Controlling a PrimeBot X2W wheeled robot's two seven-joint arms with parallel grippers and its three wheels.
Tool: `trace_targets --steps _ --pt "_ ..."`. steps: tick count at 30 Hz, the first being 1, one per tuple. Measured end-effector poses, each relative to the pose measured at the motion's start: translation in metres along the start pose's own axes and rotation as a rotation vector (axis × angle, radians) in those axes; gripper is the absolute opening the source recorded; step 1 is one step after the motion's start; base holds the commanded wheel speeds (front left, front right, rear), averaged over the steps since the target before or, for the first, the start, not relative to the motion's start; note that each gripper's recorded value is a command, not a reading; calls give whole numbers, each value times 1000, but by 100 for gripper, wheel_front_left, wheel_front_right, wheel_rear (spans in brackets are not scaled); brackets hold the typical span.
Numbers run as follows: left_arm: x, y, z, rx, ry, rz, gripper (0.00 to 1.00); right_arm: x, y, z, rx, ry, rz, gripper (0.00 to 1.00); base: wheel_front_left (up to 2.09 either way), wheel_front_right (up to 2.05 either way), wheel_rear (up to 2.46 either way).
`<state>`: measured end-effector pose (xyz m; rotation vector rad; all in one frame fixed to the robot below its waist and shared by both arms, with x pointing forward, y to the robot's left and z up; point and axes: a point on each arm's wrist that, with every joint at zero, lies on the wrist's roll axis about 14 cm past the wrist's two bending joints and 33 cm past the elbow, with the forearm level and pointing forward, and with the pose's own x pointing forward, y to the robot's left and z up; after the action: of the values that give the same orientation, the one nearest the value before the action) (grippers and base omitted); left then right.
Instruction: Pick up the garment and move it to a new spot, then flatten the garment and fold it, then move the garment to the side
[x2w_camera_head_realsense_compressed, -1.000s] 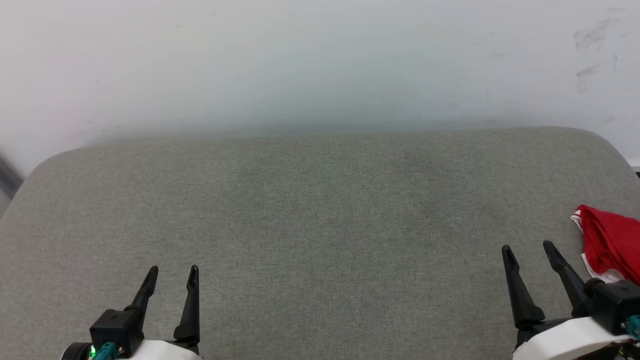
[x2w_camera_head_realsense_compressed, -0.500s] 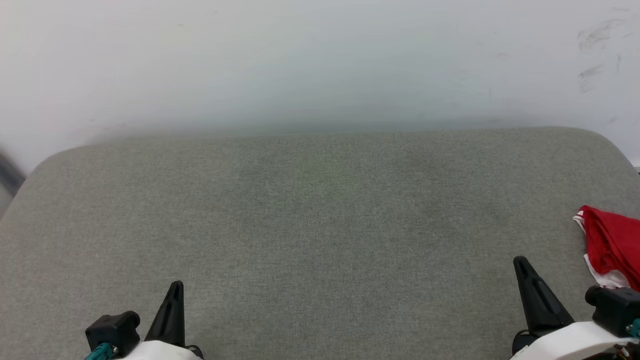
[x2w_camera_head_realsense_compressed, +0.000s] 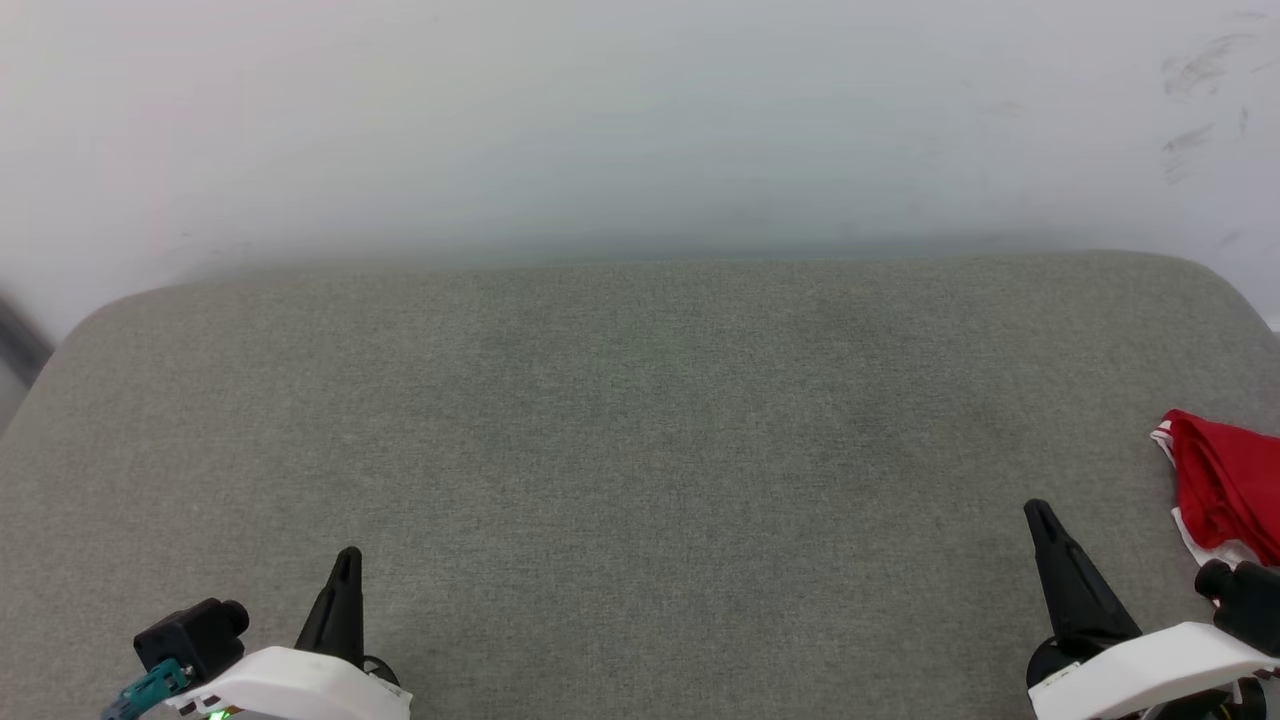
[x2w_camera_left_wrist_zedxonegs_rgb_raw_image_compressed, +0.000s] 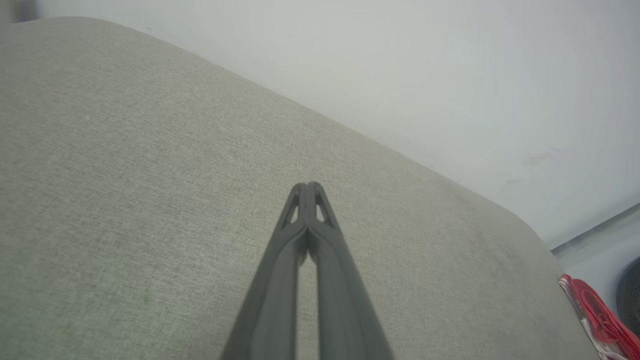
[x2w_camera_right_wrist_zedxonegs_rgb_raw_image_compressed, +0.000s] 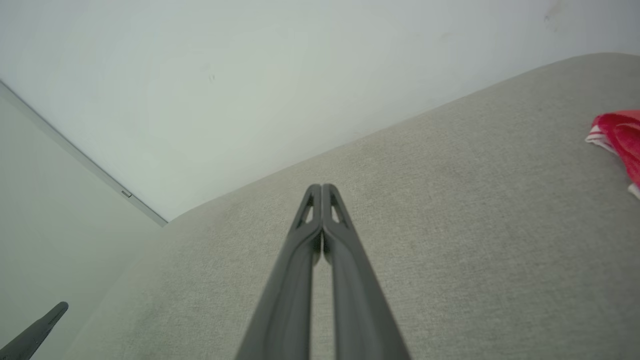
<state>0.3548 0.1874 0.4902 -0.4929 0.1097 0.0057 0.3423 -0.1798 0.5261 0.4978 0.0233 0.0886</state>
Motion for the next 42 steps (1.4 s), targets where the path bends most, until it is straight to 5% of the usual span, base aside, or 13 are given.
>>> trace_targets --steps 42 --pt "18 2 4 -566 18 4 0 21 -15 -4 557 -29 -23 0 0 0 0"
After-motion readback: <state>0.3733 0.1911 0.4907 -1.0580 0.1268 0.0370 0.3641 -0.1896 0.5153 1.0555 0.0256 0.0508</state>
